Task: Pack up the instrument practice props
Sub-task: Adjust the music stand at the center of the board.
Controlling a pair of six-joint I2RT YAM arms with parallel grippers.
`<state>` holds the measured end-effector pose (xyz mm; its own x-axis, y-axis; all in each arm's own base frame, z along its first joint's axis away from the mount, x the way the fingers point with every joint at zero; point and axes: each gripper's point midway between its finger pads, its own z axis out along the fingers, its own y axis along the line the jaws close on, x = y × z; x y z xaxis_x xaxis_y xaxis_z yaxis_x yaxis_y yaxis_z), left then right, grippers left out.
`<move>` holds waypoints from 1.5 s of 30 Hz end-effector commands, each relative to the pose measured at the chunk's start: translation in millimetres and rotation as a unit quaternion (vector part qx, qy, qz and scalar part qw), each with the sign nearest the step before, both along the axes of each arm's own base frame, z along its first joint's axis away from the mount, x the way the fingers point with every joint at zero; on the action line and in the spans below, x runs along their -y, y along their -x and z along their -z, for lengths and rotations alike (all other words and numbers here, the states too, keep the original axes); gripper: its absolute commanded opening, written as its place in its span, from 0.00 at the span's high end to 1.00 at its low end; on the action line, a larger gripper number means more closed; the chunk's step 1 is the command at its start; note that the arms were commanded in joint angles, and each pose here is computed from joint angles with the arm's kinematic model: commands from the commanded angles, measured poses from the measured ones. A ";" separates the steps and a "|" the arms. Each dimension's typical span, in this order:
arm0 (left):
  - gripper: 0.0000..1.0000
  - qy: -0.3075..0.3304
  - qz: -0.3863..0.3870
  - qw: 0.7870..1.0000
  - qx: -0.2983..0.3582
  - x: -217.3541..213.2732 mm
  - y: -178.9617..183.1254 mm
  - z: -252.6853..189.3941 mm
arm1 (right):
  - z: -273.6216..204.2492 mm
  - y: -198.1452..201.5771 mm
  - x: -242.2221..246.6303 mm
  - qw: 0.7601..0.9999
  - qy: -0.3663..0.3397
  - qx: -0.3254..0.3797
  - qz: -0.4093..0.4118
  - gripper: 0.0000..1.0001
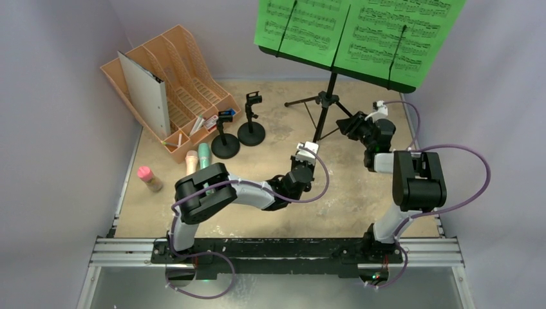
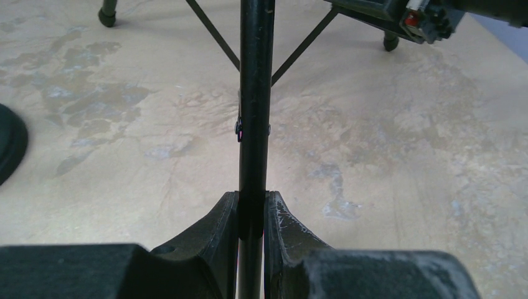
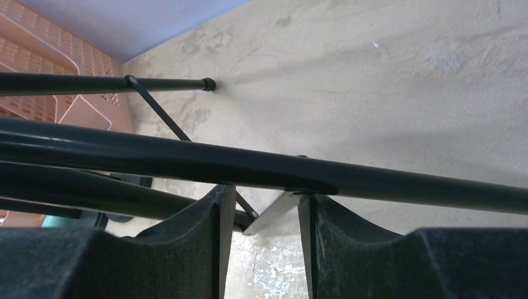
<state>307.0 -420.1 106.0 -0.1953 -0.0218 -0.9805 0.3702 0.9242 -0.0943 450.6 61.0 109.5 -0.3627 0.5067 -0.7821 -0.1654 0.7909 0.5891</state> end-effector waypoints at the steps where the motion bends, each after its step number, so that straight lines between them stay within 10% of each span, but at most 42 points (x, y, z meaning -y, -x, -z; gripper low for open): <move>1: 0.92 0.131 0.053 0.990 0.004 48.6 14.9 -44.6 | -28.6 -16.4 4.0 0.998 0.027 0.056 -0.006 0.57; 18: 0.86 0.152 0.090 0.984 0.011 72.7 38.4 -51.0 | -30.6 -27.7 -24.4 0.992 0.040 0.077 -0.089 0.58; 29: 0.58 0.139 0.072 0.987 0.031 61.6 32.6 -57.7 | -35.8 -37.3 -46.2 0.985 0.046 0.090 -0.138 0.57; 45: 0.34 0.115 0.140 0.982 0.045 23.9 36.8 -108.8 | -66.2 1.1 -1.0 0.994 0.069 0.083 -0.013 0.05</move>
<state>275.2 -452.4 177.0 -0.1637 -0.1826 -0.9695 0.5602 0.7917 -0.2437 454.7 84.3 144.9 -0.3485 0.3774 -0.8580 -0.3337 0.8054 0.4898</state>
